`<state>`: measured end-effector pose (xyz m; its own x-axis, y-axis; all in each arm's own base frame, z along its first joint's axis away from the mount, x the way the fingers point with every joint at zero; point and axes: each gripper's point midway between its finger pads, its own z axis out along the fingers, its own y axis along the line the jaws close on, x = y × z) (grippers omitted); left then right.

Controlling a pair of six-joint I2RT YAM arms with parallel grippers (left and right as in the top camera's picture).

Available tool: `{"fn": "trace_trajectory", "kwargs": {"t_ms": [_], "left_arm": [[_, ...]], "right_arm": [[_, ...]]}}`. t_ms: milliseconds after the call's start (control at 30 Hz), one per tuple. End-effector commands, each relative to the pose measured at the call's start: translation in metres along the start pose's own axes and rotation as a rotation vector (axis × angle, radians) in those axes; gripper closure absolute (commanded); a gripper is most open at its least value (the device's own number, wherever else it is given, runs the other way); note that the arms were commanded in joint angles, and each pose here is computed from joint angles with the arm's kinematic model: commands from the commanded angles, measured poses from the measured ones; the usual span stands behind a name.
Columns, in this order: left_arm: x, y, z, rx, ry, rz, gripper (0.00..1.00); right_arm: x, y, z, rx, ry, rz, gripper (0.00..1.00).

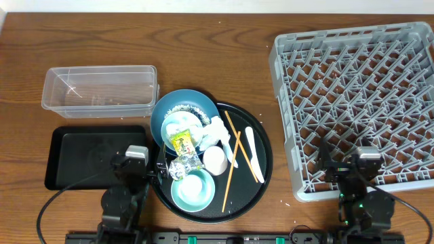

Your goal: Sort waste into correct bins and load items into the dishwasher rack

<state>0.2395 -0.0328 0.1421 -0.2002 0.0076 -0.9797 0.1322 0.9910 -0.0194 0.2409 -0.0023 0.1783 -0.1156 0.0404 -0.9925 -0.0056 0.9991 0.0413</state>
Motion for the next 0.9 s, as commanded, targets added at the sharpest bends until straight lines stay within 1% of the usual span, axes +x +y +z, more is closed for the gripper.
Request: {"fn": "trace_trajectory", "kwargs": {"t_ms": [0,133,333,467,667,767,867], "left_arm": [[-0.018,-0.001,-0.004,0.004,0.017,-0.059,0.16],[-0.027,-0.001,-0.005,-0.001,0.119,-0.066,0.16],[-0.050,-0.002,0.000,-0.007,0.296,-0.067,0.16],[-0.060,-0.004,0.004,-0.008,0.452,-0.069,0.16],[-0.072,-0.019,-0.001,0.063,0.713,-0.101,0.16],[-0.074,-0.020,-0.006,0.060,0.830,-0.108,0.16],[-0.069,-0.020,-0.003,0.060,0.879,-0.113,0.16]], "right_arm": [[-0.027,-0.004,-0.004,0.031,-0.012,0.016,0.01],[-0.044,-0.004,0.003,0.035,0.058,0.020,0.01],[-0.056,-0.004,0.018,0.043,0.251,0.028,0.01],[-0.065,-0.005,0.024,0.050,0.404,0.027,0.01],[-0.075,-0.008,0.023,0.079,0.622,0.027,0.01],[-0.077,-0.006,0.025,0.063,0.686,0.023,0.01],[-0.072,0.001,0.027,0.026,0.723,0.039,0.01]]}}
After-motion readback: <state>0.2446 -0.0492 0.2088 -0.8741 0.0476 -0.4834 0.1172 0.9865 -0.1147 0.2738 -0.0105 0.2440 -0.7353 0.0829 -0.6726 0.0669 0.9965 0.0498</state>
